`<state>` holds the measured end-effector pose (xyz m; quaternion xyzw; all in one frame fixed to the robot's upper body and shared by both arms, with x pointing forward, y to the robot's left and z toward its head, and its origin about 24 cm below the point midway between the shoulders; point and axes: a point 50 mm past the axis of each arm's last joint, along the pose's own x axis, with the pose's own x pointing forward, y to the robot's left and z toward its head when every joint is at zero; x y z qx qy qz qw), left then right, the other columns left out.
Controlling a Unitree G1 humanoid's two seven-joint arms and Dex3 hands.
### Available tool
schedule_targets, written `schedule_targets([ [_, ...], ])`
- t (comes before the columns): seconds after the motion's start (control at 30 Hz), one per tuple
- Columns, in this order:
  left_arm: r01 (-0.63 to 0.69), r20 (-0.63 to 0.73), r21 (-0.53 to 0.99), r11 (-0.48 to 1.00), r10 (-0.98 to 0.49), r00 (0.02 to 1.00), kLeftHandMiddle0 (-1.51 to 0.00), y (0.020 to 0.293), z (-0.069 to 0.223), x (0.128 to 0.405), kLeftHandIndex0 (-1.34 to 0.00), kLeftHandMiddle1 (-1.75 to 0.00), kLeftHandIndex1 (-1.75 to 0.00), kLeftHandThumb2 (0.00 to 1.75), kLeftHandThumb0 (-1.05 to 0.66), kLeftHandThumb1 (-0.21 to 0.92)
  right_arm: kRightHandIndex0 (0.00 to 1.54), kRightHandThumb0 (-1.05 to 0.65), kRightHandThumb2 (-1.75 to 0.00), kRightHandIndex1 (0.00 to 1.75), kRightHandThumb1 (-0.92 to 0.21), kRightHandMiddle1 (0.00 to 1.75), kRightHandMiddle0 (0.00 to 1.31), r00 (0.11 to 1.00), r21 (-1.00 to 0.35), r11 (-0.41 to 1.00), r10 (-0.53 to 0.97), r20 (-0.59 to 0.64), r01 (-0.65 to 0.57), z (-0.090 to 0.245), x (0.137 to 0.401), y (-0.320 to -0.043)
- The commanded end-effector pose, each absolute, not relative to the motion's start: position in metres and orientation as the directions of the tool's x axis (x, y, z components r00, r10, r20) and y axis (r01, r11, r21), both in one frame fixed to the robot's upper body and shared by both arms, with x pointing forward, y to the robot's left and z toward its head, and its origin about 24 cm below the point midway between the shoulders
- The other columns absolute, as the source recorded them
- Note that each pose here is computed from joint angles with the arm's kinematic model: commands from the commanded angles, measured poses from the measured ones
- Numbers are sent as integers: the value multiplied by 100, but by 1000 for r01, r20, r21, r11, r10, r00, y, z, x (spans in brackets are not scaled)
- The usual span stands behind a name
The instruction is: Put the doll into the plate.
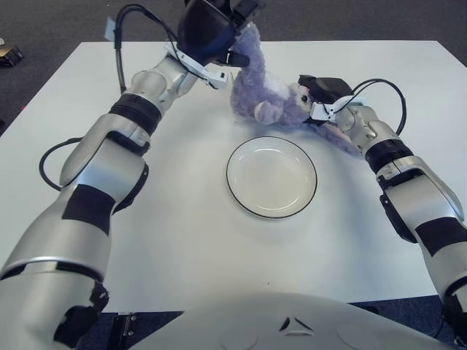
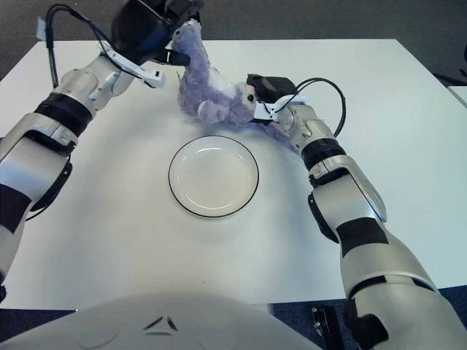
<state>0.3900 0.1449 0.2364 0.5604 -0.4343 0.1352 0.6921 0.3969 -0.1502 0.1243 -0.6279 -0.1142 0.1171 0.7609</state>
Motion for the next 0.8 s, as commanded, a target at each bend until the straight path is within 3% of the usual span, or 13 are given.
schedule_targets([
  [0.0,-662,744,661,353,-199,637,-54,176,228,388,-40,-1,-22,88,-72,92,95,-41,-106,175,-51,175,46,954,-983,180,297,35,-21,122,395,-158],
  [0.27,-649,722,663,373,-86,687,-51,208,207,381,-36,-1,-19,87,-72,92,95,-41,-106,175,-51,175,46,951,-980,201,299,75,14,130,395,-160],
  [0.77,-570,609,685,454,72,790,-51,229,166,374,-37,-1,-21,80,-68,92,96,-41,-107,175,-50,175,47,927,-958,272,329,180,90,154,390,-166],
])
